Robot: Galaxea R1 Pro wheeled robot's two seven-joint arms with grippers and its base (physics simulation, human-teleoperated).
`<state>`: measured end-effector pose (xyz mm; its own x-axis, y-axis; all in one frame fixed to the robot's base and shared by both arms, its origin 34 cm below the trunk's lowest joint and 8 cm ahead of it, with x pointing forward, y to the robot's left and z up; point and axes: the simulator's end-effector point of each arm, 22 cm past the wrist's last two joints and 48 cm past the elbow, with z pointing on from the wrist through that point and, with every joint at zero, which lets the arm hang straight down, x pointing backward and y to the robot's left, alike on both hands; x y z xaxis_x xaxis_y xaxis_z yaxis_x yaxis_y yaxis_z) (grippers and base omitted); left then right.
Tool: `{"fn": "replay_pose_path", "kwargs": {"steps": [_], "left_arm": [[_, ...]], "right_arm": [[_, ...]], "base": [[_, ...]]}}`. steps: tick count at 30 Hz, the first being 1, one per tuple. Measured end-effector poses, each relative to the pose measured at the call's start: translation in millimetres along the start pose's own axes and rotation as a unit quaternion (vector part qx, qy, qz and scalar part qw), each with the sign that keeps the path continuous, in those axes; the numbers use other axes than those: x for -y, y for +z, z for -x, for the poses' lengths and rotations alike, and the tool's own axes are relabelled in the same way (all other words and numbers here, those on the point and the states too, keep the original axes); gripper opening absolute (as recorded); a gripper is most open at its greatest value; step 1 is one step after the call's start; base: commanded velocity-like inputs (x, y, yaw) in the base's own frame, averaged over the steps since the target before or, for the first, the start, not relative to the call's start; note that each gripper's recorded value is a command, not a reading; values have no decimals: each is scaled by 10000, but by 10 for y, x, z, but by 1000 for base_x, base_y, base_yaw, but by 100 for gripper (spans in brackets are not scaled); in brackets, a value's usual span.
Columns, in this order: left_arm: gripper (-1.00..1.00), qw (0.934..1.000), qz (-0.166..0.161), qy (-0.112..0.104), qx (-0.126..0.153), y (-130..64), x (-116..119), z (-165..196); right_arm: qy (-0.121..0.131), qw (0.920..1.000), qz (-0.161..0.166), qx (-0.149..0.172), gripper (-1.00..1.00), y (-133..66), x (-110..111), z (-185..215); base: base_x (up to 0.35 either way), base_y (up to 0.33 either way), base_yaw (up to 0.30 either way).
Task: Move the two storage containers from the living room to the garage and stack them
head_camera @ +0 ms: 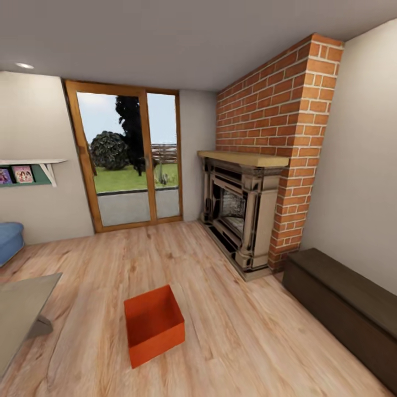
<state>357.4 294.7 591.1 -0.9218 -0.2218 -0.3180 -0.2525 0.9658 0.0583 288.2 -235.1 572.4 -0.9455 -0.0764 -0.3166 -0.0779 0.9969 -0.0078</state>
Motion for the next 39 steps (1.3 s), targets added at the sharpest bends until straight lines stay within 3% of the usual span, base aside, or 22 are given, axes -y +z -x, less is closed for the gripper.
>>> {"fn": "replay_pose_path", "kwargs": {"steps": [22,39], "left_arm": [[100,10000,0,-5,9,0,0,4],[100,10000,10,-13,53,2,-4,26]], "right_arm": [[-101,9999,10,35,100,0,0,16],[-112,9999,2,34,100,3,14,18]], "base": [[287,-158,16],[62,-12,263]]}}
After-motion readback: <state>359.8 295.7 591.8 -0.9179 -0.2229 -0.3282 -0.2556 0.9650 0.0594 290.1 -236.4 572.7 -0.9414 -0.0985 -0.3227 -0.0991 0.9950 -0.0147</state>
